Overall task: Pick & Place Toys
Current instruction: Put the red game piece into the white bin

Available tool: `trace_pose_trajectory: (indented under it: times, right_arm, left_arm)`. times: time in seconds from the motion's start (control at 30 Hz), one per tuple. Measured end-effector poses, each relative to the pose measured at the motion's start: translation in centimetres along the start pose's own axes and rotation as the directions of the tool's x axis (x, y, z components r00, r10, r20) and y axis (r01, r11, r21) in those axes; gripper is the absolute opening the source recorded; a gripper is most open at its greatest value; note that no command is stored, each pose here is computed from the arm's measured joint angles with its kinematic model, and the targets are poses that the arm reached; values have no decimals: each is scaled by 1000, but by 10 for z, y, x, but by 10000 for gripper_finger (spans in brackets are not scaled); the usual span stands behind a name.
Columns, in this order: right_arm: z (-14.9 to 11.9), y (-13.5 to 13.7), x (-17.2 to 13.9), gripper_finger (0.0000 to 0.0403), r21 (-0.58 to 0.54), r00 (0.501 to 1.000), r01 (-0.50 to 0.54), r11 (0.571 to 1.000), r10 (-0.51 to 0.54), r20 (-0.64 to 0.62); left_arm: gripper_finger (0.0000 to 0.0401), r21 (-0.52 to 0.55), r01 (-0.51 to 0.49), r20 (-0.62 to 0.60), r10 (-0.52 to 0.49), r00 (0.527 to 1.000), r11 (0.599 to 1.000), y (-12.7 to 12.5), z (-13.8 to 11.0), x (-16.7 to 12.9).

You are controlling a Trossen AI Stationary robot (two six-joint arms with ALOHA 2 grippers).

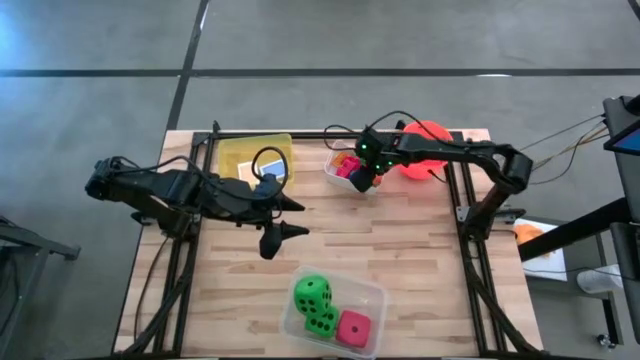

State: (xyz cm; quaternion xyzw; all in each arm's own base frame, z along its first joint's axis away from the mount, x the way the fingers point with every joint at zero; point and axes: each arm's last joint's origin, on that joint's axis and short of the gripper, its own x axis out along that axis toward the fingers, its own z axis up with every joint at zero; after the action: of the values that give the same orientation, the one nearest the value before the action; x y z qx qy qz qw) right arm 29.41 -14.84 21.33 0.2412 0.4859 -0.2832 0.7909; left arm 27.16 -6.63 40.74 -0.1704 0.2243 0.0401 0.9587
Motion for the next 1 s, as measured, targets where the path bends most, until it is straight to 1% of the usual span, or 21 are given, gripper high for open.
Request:
trace_pose_trajectory:
  times: [0.23,0.33,0.73,0.77,0.83,0.93,1.0]
  right_arm:
    - [5,3,12,130,1,1000,0,1000,0,-16]
    - [2,2,12,130,17,1000,-1,1000,1,-15]
    - [-1,1,12,131,21,1000,-1,1000,1,-24]
    - [-1,1,12,139,20,1000,-2,1000,3,-25]
    - [-2,2,13,167,19,999,-26,999,27,-39]
    - [-3,2,13,225,18,997,-61,998,62,-56]
    - [-3,3,13,261,18,996,-65,998,66,-54]
  left_arm:
    - [281,0,0,-1,0,1000,1000,0,0,0]
    - [281,0,1,-1,-1,1000,1000,0,0,0]
    - [281,1,0,-1,0,1000,1000,0,0,0]
    - [281,1,0,-1,0,1000,1000,0,0,0]
    - [281,1,0,-1,0,1000,1000,0,0,0]
    - [281,1,0,-1,0,1000,1000,0,0,0]
    - [281,1,1,-2,-1,1000,1000,0,0,0]
